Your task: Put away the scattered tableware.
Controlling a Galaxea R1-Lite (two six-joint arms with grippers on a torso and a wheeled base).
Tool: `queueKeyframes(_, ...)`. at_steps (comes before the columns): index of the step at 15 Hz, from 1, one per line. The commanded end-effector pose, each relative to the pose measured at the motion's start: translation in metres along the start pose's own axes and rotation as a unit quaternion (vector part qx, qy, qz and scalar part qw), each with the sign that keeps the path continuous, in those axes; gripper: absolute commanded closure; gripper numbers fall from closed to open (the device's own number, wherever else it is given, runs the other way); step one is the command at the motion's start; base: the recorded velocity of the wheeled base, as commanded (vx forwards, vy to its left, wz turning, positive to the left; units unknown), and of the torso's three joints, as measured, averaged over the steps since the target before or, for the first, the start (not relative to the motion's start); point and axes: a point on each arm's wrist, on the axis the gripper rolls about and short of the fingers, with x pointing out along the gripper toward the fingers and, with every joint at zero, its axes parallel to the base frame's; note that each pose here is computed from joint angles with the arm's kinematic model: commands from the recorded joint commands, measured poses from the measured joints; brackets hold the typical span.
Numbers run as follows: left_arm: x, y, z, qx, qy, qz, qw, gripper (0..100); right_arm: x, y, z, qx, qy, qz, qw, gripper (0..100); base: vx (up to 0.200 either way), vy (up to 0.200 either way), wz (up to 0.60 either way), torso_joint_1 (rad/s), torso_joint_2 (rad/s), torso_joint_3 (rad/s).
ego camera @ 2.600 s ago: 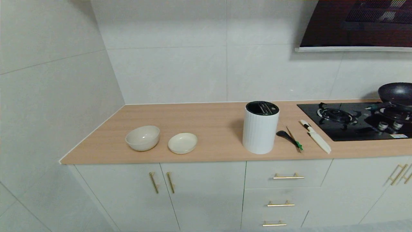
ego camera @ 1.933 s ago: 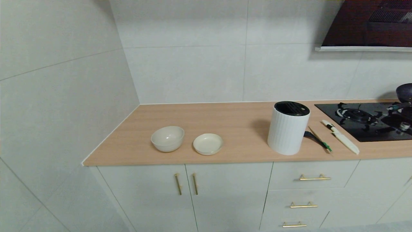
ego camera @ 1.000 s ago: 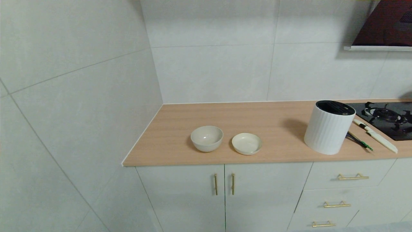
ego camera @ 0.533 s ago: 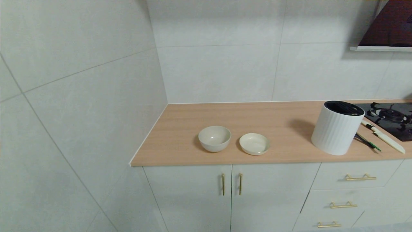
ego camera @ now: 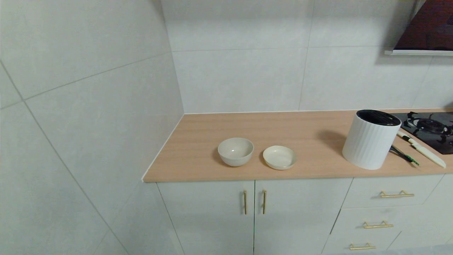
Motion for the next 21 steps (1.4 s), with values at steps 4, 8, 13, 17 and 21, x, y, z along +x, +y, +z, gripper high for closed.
queueKeyframes(4, 0.0001, 0.0000, 0.0002, 0.000, 0.000, 0.000, 1.0000, 0, 0.0001, 0.0000, 0.0001, 0.000, 0.000, 0.000, 1.000, 0, 0.000, 0.000, 0.00, -0.178, 0.39, 0.206)
queueKeyframes(8, 0.0001, 0.0000, 0.0000, 0.000, 0.001, 0.000, 1.0000, 0, 0.0001, 0.0000, 0.0001, 0.000, 0.000, 0.000, 1.000, 0, 0.000, 0.000, 0.00, -0.237, 0.54, 0.292)
queueKeyframes(13, 0.0001, 0.0000, 0.0000, 0.000, 0.001, 0.000, 1.0000, 0, 0.0001, 0.0000, 0.0001, 0.000, 0.000, 0.000, 1.000, 0, 0.000, 0.000, 0.00, -0.237, 0.54, 0.300)
queueKeyframes(17, 0.0001, 0.0000, 0.0002, 0.000, 0.000, 0.000, 1.0000, 0, 0.0001, 0.0000, 0.0001, 0.000, 0.000, 0.000, 1.000, 0, 0.000, -0.150, 0.00, -0.218, 0.51, 0.294)
queueKeyframes(21, 0.0001, 0.0000, 0.0000, 0.000, 0.001, 0.000, 1.0000, 0, 0.0001, 0.0000, 0.0001, 0.000, 0.000, 0.000, 1.000, 0, 0.000, 0.000, 0.00, -0.189, 0.49, 0.292)
